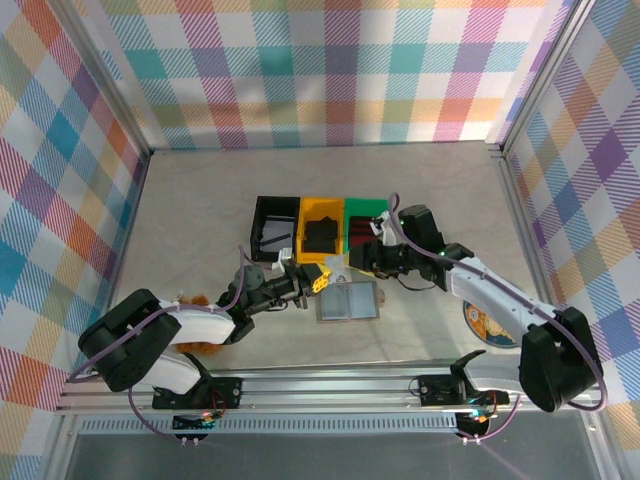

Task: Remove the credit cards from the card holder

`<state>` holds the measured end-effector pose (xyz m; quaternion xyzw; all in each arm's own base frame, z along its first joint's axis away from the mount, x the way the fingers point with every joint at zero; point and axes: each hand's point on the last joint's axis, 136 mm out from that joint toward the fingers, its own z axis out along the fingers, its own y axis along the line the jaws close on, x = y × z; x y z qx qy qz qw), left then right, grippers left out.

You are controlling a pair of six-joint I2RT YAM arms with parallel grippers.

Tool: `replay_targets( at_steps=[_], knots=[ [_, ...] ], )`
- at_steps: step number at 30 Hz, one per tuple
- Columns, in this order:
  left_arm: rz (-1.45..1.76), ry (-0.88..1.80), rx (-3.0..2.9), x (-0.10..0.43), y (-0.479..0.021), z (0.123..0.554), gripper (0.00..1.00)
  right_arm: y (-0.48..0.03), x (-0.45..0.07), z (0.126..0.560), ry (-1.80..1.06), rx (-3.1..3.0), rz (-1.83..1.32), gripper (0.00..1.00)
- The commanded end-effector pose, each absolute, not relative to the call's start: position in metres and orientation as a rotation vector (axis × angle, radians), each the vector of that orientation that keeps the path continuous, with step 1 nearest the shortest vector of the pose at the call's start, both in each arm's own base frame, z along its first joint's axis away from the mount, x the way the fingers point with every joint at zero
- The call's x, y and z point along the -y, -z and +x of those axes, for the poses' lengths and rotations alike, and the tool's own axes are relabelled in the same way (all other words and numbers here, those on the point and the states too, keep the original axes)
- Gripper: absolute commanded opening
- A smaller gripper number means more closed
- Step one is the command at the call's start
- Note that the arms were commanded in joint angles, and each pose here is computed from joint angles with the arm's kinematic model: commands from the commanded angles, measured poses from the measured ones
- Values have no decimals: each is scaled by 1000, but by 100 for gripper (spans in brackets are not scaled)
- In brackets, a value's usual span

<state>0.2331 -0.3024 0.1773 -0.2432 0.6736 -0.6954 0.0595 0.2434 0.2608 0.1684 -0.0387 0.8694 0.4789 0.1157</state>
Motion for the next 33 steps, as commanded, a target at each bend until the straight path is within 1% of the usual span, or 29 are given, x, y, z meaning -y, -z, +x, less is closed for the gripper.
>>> replay_targets(
  at_steps=[1, 6, 9, 13, 18, 22, 27, 30, 33],
  knots=[
    [-546, 2245, -1834, 299, -227, 227, 0, -171, -267, 239, -1499, -2518, -175, 42],
    [-542, 2242, -1832, 300, -227, 227, 0, -182, -267, 238, -1504, -2483, -195, 42],
    [-549, 2237, -1837, 301, -225, 228, 0, -184, -267, 234, -1524, -2479, -203, 38],
    [-540, 2240, -1830, 302, -228, 229, 0, -177, -270, 228, -1582, -2492, -202, 37],
    [-526, 2249, -1832, 305, -230, 229, 0, -179, -269, 229, -1574, -2467, -207, 31],
    [-518, 2253, -1836, 306, -231, 227, 0, -177, -268, 231, -1558, -2469, -204, 29],
    [-491, 2262, -1838, 310, -233, 224, 0, -175, -270, 233, -1565, -2465, -204, 22],
    [-477, 2265, -1839, 311, -234, 221, 0, -178, -269, 233, -1555, -2450, -210, 22],
    [-466, 2264, -1838, 312, -235, 221, 0, -181, -267, 233, -1542, -2438, -213, 18]
  ],
)
